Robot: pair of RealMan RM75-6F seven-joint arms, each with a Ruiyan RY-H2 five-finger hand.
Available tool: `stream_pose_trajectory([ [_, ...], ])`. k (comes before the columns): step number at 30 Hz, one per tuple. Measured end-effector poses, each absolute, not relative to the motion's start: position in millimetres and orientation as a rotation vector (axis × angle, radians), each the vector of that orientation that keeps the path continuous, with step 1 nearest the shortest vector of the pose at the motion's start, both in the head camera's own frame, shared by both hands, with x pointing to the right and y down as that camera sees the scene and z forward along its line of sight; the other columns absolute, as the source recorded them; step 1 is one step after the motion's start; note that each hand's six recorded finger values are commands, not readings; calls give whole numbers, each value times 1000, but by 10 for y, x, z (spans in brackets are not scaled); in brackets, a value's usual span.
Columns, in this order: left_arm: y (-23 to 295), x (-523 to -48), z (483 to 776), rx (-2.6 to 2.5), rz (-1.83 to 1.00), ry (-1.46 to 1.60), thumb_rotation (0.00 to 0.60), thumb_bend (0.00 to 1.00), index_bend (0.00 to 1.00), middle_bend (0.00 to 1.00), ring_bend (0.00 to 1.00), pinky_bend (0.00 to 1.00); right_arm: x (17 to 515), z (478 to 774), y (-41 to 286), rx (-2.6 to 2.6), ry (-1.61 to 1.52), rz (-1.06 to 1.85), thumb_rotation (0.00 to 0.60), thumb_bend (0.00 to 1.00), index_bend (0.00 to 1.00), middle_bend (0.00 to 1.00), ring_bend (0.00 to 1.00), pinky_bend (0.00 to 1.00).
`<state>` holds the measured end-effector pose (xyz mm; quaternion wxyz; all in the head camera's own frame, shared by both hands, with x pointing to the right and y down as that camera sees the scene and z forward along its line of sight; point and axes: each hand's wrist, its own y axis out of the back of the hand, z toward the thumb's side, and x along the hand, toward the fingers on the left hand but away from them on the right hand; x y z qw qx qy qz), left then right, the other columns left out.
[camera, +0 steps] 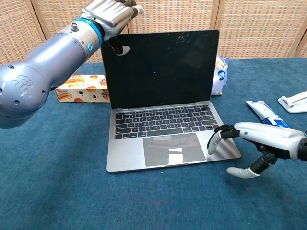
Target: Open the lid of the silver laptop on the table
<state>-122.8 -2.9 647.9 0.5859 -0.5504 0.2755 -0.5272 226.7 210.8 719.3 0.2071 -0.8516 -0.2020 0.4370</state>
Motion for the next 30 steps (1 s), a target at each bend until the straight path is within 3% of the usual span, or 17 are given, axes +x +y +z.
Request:
stream_pose_trajectory([
  [10,-120,-1232,6374,-1304,-1207,692,545,365,0,0,0,0,2290,7144,2076,-2365,-585,1203,600,414,317,238,18,101],
  [18,34,-1316,6194,-1430,-1151,739,551,362,0,0,0,0,2305,6940,1964,-2355,-652,1137,600,414,317,238,18,101],
  [24,201,-1603,5989,-1481,-1134,767,553,368,0,0,0,0,2411,6740,1844,-2314,-716,1099,600,414,317,237,17,101],
  [30,454,-2214,5776,-1491,-1180,812,553,369,0,0,0,0,2754,6501,1727,-2209,-818,1117,600,414,304,209,17,101],
])
